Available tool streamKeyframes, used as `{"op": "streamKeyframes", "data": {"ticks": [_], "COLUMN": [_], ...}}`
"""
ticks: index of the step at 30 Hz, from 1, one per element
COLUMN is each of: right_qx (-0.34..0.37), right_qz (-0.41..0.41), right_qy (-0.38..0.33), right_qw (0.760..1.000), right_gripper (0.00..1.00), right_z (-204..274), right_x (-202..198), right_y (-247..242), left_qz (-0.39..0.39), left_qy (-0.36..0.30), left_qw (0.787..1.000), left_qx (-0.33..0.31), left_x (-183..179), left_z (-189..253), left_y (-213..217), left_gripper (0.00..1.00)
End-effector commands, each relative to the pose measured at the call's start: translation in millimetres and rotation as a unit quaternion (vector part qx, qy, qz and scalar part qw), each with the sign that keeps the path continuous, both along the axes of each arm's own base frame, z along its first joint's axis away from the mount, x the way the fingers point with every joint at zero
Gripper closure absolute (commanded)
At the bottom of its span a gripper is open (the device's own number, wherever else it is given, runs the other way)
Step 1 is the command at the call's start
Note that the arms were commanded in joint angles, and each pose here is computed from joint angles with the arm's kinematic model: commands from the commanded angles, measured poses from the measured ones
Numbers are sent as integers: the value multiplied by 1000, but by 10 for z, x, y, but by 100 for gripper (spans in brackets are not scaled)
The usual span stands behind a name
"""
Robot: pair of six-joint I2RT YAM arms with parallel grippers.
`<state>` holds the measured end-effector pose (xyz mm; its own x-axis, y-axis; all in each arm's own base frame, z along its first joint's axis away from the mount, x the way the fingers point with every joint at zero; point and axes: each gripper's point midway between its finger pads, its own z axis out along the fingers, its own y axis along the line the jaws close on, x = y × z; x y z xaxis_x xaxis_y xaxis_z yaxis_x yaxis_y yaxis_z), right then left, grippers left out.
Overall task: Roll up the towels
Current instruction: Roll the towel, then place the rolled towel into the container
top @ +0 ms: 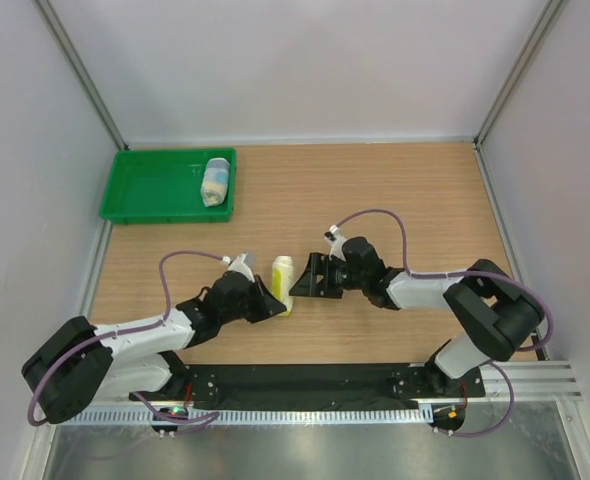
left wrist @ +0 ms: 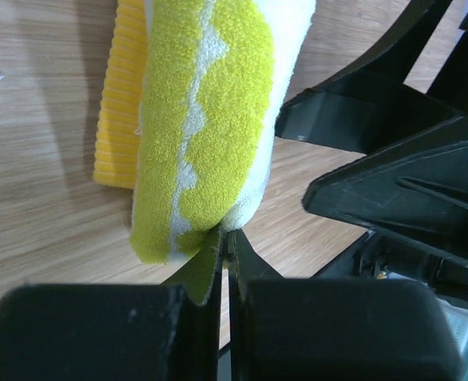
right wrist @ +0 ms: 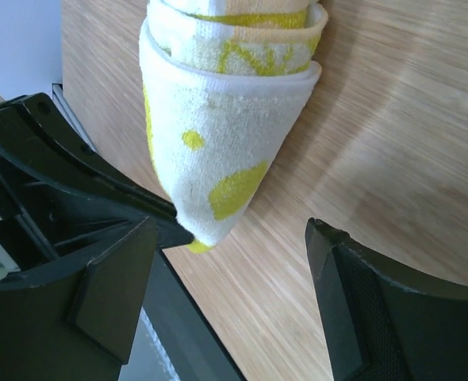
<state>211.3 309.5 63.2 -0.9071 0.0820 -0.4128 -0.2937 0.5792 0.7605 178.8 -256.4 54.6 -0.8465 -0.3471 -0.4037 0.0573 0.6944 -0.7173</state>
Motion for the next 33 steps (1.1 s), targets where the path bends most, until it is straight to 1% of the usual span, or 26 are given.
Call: {"op": "streamKeyframes", "data": {"ticks": [1, 7, 8, 9, 11, 13, 15, 16, 17, 19, 20, 22, 23, 24, 25, 26, 27, 29, 30, 31, 33], "right_qx": [48, 63, 74, 74, 85, 85, 85, 84, 83, 79, 79, 79, 81, 82, 81, 86, 86, 79, 79, 72, 79], "right_qz": [3, 11, 10, 10, 8, 9, 10, 13, 13, 12, 10, 1, -3, -5, -9, -9, -12, -11, -12, -9, -4], "right_qy": [-43, -29, -33, -23, -24, -21, -19, -19, -20, -21, -21, -22, -25, -27, -30, -39, -44, -56, -62, -62, -71], "right_qw": [998, 998, 997, 997, 996, 996, 996, 996, 996, 997, 997, 997, 996, 996, 996, 996, 995, 995, 995, 995, 994], "right_gripper": [17, 18, 17, 18, 18, 20, 23, 25, 31, 34, 38, 48, 58, 63, 70, 72, 73, 76, 76, 76, 76], "right_z": [175, 15, 47, -20, -7, -41, -57, -76, -83, -123, -126, -129, -117, -99, -83, -13, 26, 106, 153, 149, 270], "right_x": [139, 191, 211, 203, 224, 225, 218, 199, 191, 192, 199, 226, 250, 260, 284, 293, 310, 319, 347, 344, 360], "right_y": [203, 328, 364, 372, 402, 429, 440, 453, 457, 468, 474, 472, 471, 480, 474, 480, 475, 447, 434, 415, 409], "left_qz": [-20, -21, -22, -22, -26, -25, -27, -26, -31, -31, -30, -28, -29, -36, -41, -42, -51, -52, -53, -48, -40], "left_qy": [34, 53, 55, 52, 67, 73, 77, 74, 76, 73, 70, 65, 66, 55, 51, 55, 31, 28, 7, -19, -27], "left_qw": [999, 998, 998, 997, 996, 996, 995, 995, 994, 994, 994, 995, 995, 996, 996, 997, 997, 998, 998, 999, 999], "left_qx": [-24, -33, -36, -43, -46, -51, -61, -68, -73, -77, -78, -74, -67, -60, -54, -40, -38, -18, -22, -13, 10], "left_x": [-118, -133, -137, -111, -142, -129, -138, -108, -118, -94, -79, -53, -68, -47, -45, -69, -34, -63, -55, 15, 0], "left_z": [-6, -111, -121, -104, -164, -190, -178, -152, -137, -112, -93, -72, -90, -62, -50, -78, 30, 70, 222, 344, 407], "left_y": [-35, -29, -34, -46, -52, -63, -87, -97, -114, -124, -128, -127, -107, -113, -110, -70, -78, -5, 17, 42, 160], "left_gripper": [100, 100, 100, 100, 100, 100, 100, 100, 100, 100, 100, 100, 99, 95, 89, 83, 68, 51, 37, 27, 14]}}
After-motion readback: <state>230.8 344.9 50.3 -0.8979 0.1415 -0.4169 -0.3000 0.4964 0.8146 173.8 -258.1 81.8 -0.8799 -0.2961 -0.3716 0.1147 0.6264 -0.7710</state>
